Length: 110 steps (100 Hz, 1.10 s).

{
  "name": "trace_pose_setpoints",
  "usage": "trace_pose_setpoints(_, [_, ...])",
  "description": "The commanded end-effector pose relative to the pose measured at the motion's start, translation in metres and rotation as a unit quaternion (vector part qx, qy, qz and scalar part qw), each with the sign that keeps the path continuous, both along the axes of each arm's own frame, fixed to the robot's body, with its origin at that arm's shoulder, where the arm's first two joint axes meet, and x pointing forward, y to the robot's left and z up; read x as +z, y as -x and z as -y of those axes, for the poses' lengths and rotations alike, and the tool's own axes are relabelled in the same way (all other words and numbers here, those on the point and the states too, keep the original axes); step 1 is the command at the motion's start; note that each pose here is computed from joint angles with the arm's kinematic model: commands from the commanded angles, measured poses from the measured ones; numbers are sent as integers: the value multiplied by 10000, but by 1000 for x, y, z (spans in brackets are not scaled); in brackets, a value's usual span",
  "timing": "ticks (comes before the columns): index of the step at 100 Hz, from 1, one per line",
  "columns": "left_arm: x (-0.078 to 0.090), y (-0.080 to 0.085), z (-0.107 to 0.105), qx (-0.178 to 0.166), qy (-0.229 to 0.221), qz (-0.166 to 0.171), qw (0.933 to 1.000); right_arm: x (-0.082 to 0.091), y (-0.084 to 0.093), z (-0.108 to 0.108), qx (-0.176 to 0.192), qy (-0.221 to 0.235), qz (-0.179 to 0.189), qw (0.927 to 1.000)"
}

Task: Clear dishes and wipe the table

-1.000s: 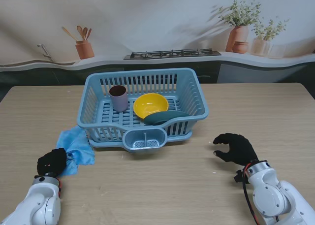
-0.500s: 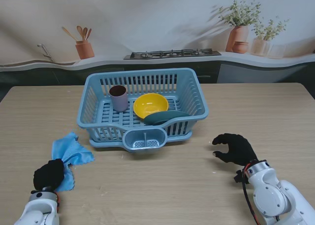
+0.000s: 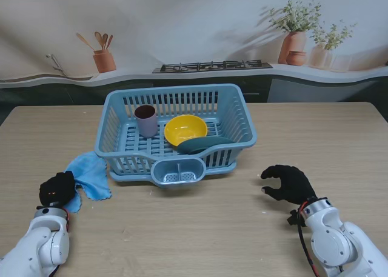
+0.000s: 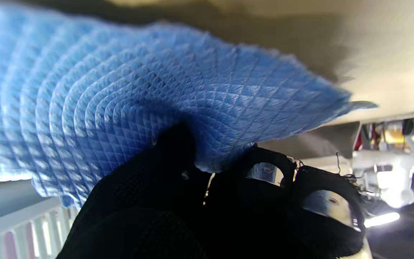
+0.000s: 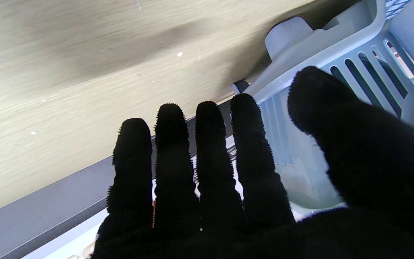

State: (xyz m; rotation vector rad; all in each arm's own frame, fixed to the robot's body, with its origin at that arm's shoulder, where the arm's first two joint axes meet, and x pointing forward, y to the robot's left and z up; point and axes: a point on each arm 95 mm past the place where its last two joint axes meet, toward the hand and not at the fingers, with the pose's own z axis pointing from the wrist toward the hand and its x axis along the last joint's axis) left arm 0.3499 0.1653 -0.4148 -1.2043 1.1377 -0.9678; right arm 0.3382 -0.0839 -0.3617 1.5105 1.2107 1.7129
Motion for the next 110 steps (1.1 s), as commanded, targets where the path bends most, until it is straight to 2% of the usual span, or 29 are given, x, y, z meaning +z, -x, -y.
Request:
trace_pose_setpoints(1, [-21,4,-7,66,20,-348,9994,-2,1,0,64,53,-55,10000])
trace_pose_setpoints(23, [-21,-22,-7,17,116,-323,9994,-1,0,0,61,73,-57,9999])
trace_pose_setpoints(32, [-23,-24,-5,1,131,-424,9990,-1,0,0,69,81,-49,9999])
trace_pose_setpoints(43, [-24,-20,-2,11,152,-577,9982,-1,0,0,66,68,-43,9999])
trace_pose_setpoints(55, [-28,-5,2,81,68,-692,9975,-1,1,0,64,65,-59,9999])
trace_pose_setpoints(83, [-39,40,9,347,-143,-951,9948,-1,3,-1,61,53,-85,9999])
trace_pose_setpoints(110, [-35,79,14,572,-220,-1160,9914,0,3,1,77,80,-74,9999])
